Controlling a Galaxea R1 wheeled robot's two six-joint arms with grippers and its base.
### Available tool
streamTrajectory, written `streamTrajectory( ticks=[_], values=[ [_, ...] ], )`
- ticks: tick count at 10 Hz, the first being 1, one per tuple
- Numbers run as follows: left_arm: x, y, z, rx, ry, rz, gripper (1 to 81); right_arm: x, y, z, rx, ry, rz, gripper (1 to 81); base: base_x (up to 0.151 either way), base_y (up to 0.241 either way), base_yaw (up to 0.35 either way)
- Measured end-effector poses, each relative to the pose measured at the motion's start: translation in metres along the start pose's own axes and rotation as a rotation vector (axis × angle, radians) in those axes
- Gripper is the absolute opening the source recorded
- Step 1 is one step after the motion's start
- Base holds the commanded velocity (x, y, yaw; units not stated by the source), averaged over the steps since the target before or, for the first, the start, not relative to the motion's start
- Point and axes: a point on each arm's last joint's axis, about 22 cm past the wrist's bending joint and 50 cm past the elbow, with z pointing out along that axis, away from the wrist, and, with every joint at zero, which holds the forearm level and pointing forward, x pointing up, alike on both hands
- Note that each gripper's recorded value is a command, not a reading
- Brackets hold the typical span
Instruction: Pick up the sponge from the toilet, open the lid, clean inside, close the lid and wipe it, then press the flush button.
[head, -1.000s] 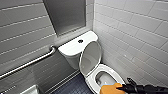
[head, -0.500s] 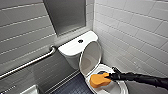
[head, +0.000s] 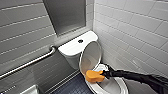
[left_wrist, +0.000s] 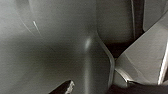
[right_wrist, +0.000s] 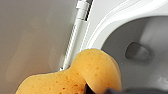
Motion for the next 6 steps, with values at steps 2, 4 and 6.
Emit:
streamTrajectory(
  ticks=[2,4,6],
  values=[
    [0.000,0.000,0.000,0.000,0.000,-0.001,81.1,0.002,0.003,0.023,-0.038,0.023,0.033,1.0,0.000,0.000,0.000],
    [0.000,0.000,0.000,0.000,0.000,-0.001,81.1,-0.015,0.015,0.043,-0.071,0.025,0.068,1.0,0.000,0.000,0.000],
    [0.000,0.001,0.000,-0.001,0.000,0.000,81.1,-0.036,0.029,0.055,-0.058,0.050,0.104,1.0,0.000,0.000,0.000]
  ],
)
